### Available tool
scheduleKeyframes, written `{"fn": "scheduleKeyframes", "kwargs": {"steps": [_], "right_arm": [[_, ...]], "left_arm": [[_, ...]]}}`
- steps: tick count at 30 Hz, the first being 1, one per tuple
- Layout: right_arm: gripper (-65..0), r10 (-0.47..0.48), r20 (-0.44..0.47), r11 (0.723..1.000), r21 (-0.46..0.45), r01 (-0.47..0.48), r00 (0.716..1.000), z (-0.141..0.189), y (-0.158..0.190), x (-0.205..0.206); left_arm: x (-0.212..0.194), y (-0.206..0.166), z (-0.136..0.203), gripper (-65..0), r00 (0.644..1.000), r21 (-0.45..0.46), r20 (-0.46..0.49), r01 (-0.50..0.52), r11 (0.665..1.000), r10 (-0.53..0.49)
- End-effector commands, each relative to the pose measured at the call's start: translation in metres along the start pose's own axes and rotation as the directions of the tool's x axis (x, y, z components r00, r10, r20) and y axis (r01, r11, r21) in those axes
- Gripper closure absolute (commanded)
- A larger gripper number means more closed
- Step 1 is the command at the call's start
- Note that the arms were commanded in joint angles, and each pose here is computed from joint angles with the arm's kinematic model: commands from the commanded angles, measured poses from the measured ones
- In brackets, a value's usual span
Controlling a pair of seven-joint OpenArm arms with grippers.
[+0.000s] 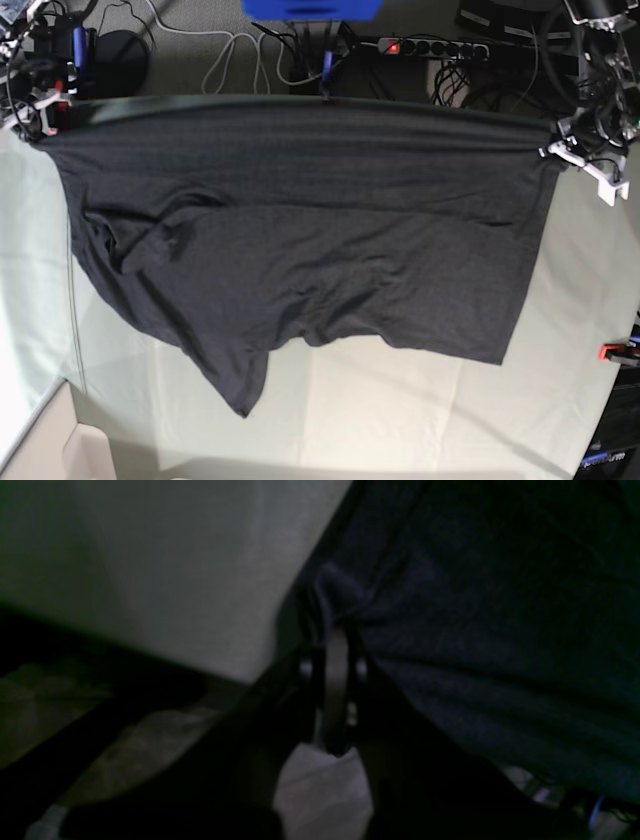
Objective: Layout the t-shirt on the table in an organized manner, then fold the t-shirt properly
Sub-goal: 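Lift the held edge with both grippers and pull it away from the hem, then lower the edge and release it with both grippers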
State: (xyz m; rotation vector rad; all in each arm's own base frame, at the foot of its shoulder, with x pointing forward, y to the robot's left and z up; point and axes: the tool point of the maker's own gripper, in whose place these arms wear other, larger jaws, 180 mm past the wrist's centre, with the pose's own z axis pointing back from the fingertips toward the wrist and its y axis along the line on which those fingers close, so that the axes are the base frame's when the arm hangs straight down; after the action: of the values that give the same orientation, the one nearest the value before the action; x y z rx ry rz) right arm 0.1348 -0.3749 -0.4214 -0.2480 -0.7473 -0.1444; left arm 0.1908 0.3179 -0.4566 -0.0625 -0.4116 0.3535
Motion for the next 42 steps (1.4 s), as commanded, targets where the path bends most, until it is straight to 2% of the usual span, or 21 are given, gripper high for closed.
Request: {"fn": "scheduleKeyframes", "kwargs": {"steps": [1,9,12,14,18,21,24,28,32,36,42], "right_arm": [[0.0,0.009,0.035,1.000,-0.025,-0.008,0.999,0.003,-0.011,0.011],[-0.4,0.017,0.013,1.000,-0.022,-0.017,1.000,0.006,-0.012,0.002],[-9.0,0.018,0.010,1.000,-0.022,-0.018,1.000,0.007,-0.012,0.001],[-16.5,0.018,0.009,1.000,-0.022,-0.018,1.000,0.007,-0.012,0.001],[-27.4,0.019,0.011,0.999,-0.025,-0.019,1.000,0.008,-0.013,0.001],[-30.7,0.016,0.014,0.999,-0.032,-0.015,1.000,0.009,-0.016,0.002],[-30.6,0.018,0.023,0.999,-0.034,-0.017,1.000,0.008,-0.017,0.006],[-30.6,0.031,0.047,0.999,-0.036,-0.029,0.998,0.005,-0.019,0.018],[-31.0,0.035,0.128,0.999,-0.043,-0.030,0.991,-0.002,-0.016,0.054],[-31.1,0.026,0.209,1.000,-0.009,-0.025,0.977,-0.021,0.003,0.095],[-31.1,0.108,0.220,0.992,0.040,-0.120,0.970,-0.071,0.047,0.153]], "left_arm": [[0.009,0.009,0.004,-0.1,1.000,0.025,0.020,0.003,1.000,-0.003],[0.003,0.011,0.000,-0.6,1.000,0.024,-0.004,-0.005,1.000,0.005],[0.004,0.012,0.001,-0.9,1.000,0.025,-0.004,-0.004,1.000,0.004],[0.003,0.012,0.001,-4.6,1.000,0.026,-0.005,-0.004,1.000,0.004],[0.003,0.013,0.002,-18.9,1.000,0.029,-0.004,0.003,1.000,-0.003],[0.005,0.014,0.003,-29.1,1.000,0.031,0.001,0.002,1.000,-0.002],[0.012,0.016,0.005,-32.6,1.000,0.036,0.013,0.008,0.999,-0.008],[0.046,0.013,0.021,-32.6,0.993,0.046,0.099,0.053,0.997,-0.058],[0.092,-0.003,0.033,-32.6,0.975,0.032,0.210,0.072,0.997,-0.077],[0.139,-0.017,0.033,-32.7,0.957,-0.015,0.288,0.032,0.999,-0.027],[0.195,-0.041,0.022,-32.7,0.943,-0.117,0.323,-0.049,0.992,0.084]]}}
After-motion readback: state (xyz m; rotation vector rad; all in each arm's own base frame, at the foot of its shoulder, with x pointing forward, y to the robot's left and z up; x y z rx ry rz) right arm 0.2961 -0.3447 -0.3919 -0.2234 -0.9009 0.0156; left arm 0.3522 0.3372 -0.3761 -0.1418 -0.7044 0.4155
